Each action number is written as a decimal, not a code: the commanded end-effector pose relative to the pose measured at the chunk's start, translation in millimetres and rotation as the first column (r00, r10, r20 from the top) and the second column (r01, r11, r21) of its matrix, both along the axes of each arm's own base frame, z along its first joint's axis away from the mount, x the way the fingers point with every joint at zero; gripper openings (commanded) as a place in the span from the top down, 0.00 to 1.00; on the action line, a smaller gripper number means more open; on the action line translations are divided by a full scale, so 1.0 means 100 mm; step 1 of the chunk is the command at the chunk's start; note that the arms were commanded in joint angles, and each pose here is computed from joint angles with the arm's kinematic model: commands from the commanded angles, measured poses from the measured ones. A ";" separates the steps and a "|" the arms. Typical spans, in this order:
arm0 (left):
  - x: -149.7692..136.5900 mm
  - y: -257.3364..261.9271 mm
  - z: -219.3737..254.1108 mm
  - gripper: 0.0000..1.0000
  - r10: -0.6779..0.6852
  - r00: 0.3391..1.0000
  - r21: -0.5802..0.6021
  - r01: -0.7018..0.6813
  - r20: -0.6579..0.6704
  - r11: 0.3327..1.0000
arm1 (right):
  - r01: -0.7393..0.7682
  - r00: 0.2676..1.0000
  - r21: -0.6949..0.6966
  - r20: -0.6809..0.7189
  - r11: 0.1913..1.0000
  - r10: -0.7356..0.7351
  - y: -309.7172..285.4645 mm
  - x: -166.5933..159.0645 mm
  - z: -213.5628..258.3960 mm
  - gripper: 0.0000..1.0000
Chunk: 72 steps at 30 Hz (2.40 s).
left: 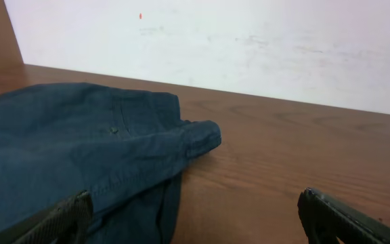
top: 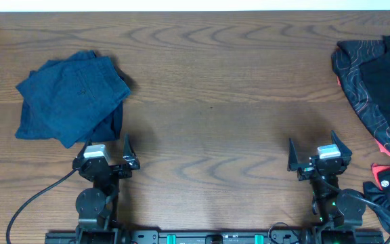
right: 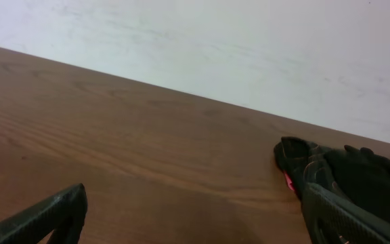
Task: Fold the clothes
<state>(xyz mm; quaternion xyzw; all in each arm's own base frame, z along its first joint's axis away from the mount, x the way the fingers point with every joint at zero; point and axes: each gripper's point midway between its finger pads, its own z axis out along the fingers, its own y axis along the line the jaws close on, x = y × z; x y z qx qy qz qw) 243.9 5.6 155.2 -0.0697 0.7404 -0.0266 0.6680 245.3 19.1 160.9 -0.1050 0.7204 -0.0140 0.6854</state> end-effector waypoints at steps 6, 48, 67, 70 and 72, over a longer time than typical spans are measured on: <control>0.00 0.00 -0.17 0.02 -0.003 0.999 0.006 0.003 -0.045 1.000 | 0.060 0.998 0.013 -0.004 0.998 -0.060 -0.10 0.01 -0.01 0.01; 0.14 -0.32 0.62 0.02 -0.166 0.808 -0.138 0.106 -0.566 0.985 | 0.841 0.053 -0.331 -0.737 0.428 -0.674 -2.05 -0.07 -0.42 0.09; 0.08 -0.31 0.55 0.02 -0.165 0.787 -0.140 0.101 -0.594 0.985 | 0.917 -0.149 -0.346 -0.762 0.201 -0.630 -3.17 -0.67 -0.90 0.36; 0.07 -0.31 0.53 0.02 -0.165 0.782 -0.141 0.100 -0.601 0.985 | 0.916 -0.146 -0.346 -0.759 0.203 -0.635 -3.23 -0.68 -0.91 0.41; 0.07 -0.31 0.53 0.02 -0.165 0.782 -0.141 0.100 -0.601 0.985 | 0.918 -0.146 -0.342 -0.763 0.202 -0.630 -3.25 -0.68 -0.94 0.43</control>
